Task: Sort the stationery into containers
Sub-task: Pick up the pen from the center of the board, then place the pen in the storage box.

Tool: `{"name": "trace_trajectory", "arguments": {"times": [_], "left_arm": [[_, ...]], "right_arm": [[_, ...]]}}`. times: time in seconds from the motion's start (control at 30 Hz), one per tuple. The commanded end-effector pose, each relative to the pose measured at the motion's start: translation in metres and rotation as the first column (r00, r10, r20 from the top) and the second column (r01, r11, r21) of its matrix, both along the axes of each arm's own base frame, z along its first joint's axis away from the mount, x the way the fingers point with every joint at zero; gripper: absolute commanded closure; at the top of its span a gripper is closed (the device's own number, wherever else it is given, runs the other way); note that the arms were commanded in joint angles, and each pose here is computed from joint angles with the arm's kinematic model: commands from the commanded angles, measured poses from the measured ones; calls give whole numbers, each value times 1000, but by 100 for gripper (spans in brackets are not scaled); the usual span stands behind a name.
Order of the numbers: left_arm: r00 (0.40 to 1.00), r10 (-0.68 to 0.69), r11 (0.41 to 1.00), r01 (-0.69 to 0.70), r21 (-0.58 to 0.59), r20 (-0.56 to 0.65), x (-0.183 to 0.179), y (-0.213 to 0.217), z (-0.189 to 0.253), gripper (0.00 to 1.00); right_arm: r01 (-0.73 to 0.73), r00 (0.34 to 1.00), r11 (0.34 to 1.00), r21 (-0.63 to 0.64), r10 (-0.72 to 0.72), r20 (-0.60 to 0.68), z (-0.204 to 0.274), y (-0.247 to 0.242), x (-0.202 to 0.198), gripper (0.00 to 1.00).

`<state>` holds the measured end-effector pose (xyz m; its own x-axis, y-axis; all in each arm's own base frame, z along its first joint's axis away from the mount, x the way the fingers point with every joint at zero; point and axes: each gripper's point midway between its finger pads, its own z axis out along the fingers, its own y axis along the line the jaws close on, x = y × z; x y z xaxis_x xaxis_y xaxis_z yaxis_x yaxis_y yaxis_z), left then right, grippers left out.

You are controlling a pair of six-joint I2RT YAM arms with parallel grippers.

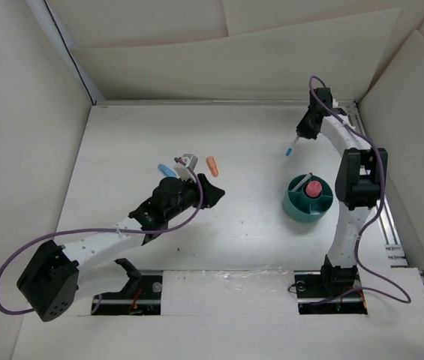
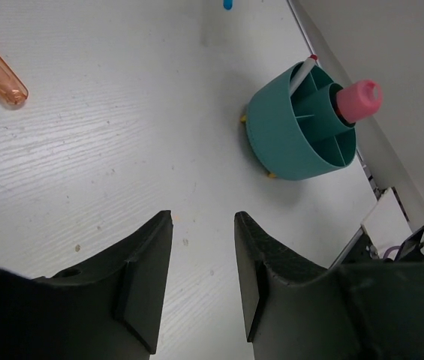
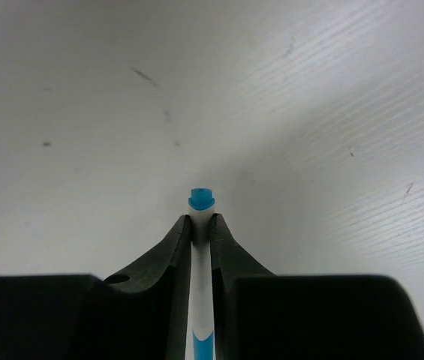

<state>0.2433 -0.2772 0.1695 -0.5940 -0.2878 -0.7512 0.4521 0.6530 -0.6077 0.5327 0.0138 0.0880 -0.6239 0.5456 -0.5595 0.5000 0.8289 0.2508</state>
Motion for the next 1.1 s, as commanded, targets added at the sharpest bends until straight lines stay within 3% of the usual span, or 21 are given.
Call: {"name": "trace_trajectory", "arguments": {"times": [0.0,0.17,0.2,0.37,0.5,0.83,1.07], "left_arm": [[999,-4,999,5,-45,42,3,-2,14,65],[999,-13,999,14,-39,33,2,-4,10,64],[999,-22,999,23,-40,31,0,-5,10,64],[999,-30,998,32,-54,30,-1,-7,12,64],[999,-40,996,42,-74,36,-3,-8,18,64],[998,-47,995,49,-85,34,-10,-6,21,64],[998,-47,995,50,-86,35,-12,-4,24,64]], "right_arm": [[-48,971,998,42,37,235,85,14,21,100],[-45,937,998,46,27,349,136,14,13,100],[-37,938,998,41,21,345,132,12,4,100],[88,851,993,-78,-34,524,212,-7,-48,100],[177,806,971,-160,-50,589,235,-5,-100,100],[287,810,919,-271,-82,581,209,2,-170,100],[328,844,873,-362,-99,527,174,10,-182,100]]}}
